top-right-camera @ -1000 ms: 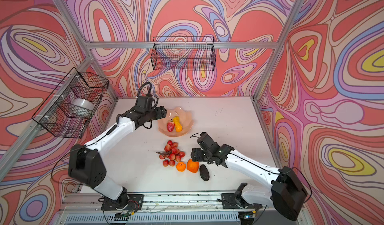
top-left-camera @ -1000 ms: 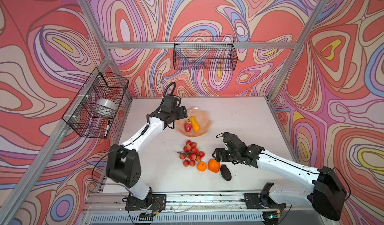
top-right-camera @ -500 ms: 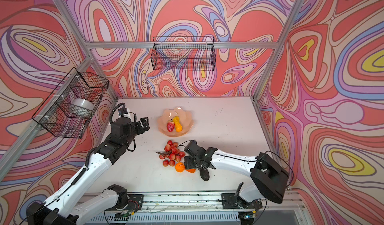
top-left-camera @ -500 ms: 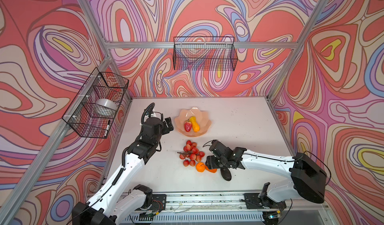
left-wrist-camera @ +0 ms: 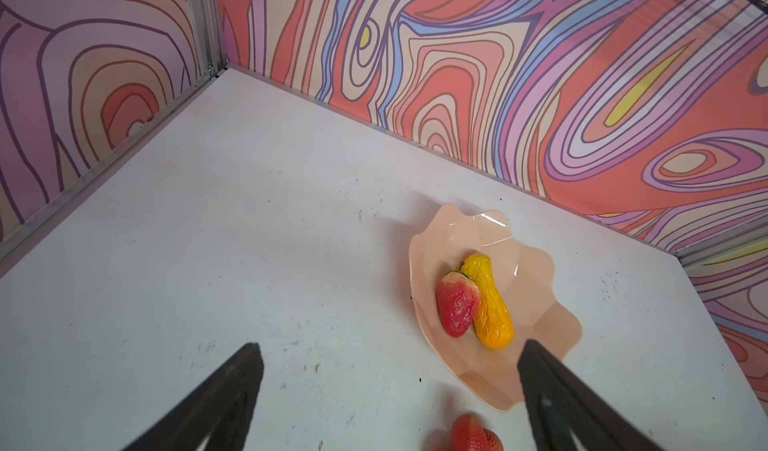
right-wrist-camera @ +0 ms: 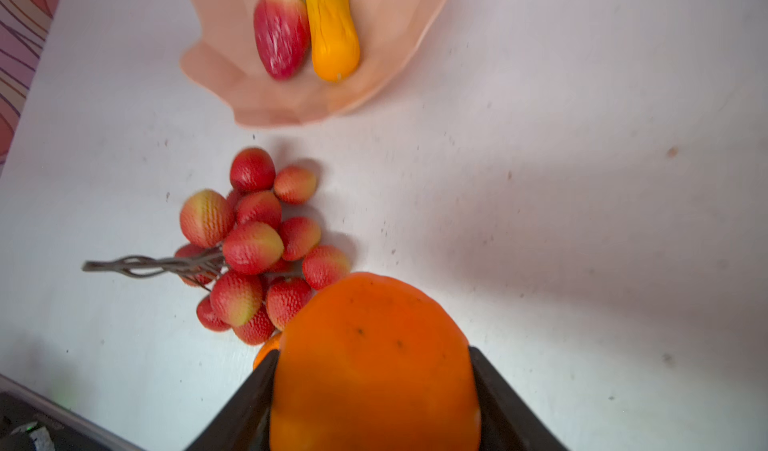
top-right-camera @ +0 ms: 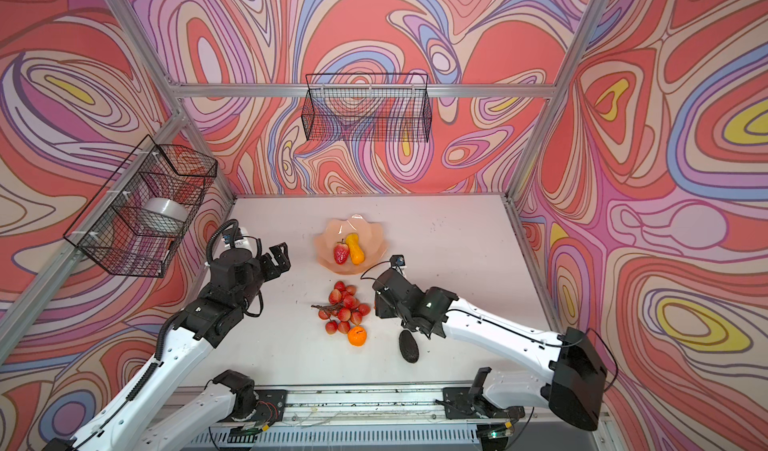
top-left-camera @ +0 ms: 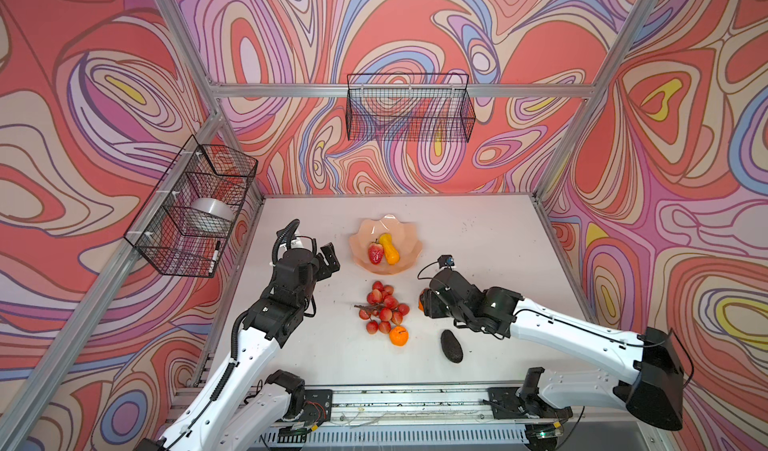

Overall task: Place and organize the fake fruits in the fruit bowl
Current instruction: 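Grasp the large orange with the right gripper while the left arm withdraws, then place the large orange in the bowl with the right gripper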

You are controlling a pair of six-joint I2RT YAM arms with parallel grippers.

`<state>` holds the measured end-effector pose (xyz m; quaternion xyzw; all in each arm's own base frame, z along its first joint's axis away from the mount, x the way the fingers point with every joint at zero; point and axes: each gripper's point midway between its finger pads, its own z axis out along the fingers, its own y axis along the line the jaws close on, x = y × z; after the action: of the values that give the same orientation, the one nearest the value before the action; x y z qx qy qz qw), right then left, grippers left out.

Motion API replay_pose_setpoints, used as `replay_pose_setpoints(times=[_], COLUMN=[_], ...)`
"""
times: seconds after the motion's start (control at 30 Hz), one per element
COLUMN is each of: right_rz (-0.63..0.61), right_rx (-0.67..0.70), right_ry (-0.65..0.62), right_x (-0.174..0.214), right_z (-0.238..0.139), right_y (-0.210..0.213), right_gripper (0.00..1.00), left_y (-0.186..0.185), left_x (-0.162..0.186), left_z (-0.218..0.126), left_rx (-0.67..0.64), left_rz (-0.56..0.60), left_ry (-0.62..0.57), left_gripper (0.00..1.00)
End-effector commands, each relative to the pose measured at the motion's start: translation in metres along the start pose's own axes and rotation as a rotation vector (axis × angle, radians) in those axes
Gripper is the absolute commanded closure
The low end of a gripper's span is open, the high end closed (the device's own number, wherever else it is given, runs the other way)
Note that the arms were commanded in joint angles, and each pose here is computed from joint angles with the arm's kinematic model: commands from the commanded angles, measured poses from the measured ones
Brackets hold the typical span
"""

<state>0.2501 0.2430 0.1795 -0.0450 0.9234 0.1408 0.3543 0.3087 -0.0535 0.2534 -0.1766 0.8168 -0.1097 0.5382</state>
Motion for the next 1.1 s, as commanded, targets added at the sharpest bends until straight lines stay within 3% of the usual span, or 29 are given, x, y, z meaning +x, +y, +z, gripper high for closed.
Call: replay_pose_setpoints(times=[0.0,0.3,0.53,0.7,0.83,1.07], right_rz=[-0.118,-0.263,-0.359,-0.406,-0.408,-0.380], right_rx=[0.131,0.185,0.230,0.258,0.271,0.247], right_ry=[-0.182,-0.271,-0.246,-0.217,-0.194,-0.195], right_x=[-0.054,-0.141,-0.152,-0.143,-0.133,-0.135], right_z=[0.003,0.100,0.180,0.214,0.227,0.219], right_y=[-0.004,0.017,0.011,0.006,0.001,0.005], right_gripper=[0.56,0.57,0.57,0.56,0.48,0.25], left_y=[0.004,-0.009,-0.010,-0.013,-0.017,-0.024], left_x=[0.007,0.011,0.030,0.046,0.060,0.078], left_z=[-0.004,-0.032,-0.053,-0.059,-0.059,-0.060], left_rx=[0.005,0.139,0.219,0.266,0.296,0.329], left_rz=[-0.023,-0.002,-0.024,-0.053,-0.053,-0.072], left_ry=[0.026,0.048,0.108,0.166,0.238,0.344], left_gripper=[0.04,0.05,0.07,0.09,0.10,0.14])
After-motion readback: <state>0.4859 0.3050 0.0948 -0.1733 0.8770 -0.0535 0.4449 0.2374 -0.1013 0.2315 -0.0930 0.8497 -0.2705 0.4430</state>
